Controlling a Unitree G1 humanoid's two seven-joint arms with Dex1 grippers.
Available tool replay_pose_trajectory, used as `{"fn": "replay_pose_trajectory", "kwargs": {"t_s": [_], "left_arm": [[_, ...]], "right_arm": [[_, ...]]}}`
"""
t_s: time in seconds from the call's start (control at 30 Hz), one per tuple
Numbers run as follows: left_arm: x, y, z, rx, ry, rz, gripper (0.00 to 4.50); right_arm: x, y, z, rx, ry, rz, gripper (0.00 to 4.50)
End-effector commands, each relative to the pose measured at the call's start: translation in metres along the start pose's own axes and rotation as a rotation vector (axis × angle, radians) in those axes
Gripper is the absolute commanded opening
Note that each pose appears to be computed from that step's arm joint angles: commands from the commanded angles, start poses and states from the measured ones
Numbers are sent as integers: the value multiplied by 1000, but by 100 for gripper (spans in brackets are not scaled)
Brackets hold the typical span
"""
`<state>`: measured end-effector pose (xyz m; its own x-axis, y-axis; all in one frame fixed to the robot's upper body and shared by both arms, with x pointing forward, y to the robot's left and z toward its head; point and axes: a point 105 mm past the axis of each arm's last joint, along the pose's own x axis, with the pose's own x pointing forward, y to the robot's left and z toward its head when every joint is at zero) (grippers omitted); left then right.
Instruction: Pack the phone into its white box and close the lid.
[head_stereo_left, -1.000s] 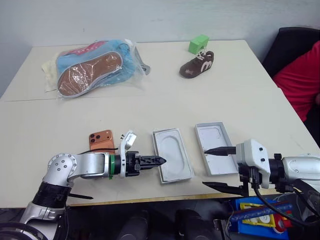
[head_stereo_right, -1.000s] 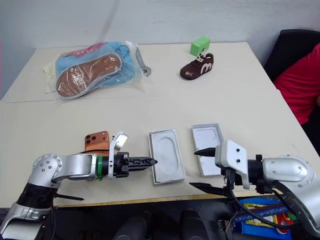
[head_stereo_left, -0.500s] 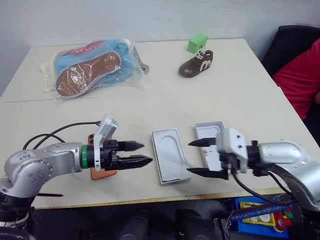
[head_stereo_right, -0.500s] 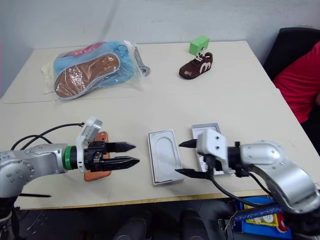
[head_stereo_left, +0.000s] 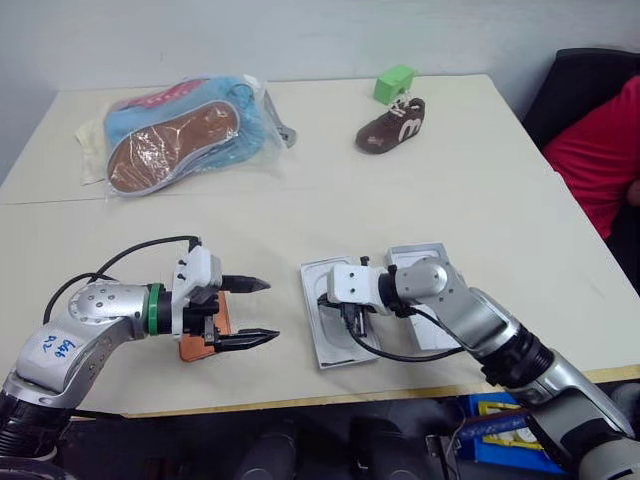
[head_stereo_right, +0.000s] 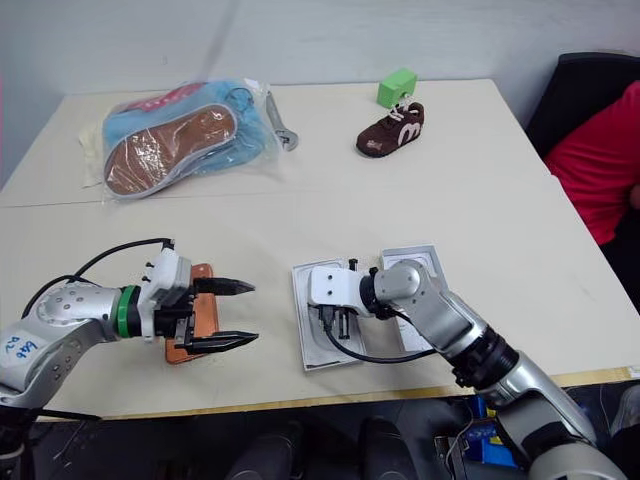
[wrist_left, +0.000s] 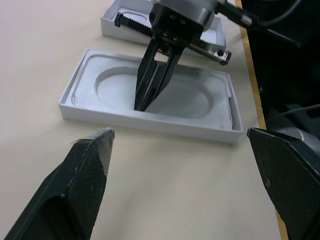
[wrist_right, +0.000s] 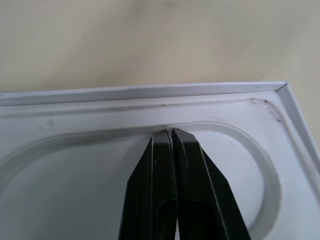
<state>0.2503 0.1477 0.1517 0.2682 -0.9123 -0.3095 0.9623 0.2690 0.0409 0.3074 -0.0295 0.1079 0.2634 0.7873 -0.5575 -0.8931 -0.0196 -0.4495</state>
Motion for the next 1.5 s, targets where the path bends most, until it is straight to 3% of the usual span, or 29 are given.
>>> {"fn": "replay_pose_trajectory", "kwargs": {"t_s": [0.03,0.2,0.37,0.6,0.73,1.03,1.3,1.43,1.5], "left_arm": [[0,-4,9,24,-27,0,450],[-8,0,-1,-39,-4,36,450],[-48,4,-20,-306,31,98,450],[-144,-4,-56,-754,68,341,450],[-165,-8,-73,-890,123,469,450],[-127,7,-96,-1127,191,524,450],[-75,-8,-116,-1171,359,412,450],[-50,-3,-121,-1165,383,387,450],[-30,-1,-115,-1198,327,301,450]], "right_arm": [[3,3,2,30,-19,10,5],[-23,-12,17,76,-80,-6,5],[-37,-17,46,113,-221,47,5],[5,-10,59,2,-229,109,5],[25,-10,66,-42,-235,118,5],[61,-7,70,-167,-162,171,5],[75,0,65,-202,-102,209,5],[80,2,62,-224,-74,216,5],[82,1,57,-224,-49,211,5]]}}
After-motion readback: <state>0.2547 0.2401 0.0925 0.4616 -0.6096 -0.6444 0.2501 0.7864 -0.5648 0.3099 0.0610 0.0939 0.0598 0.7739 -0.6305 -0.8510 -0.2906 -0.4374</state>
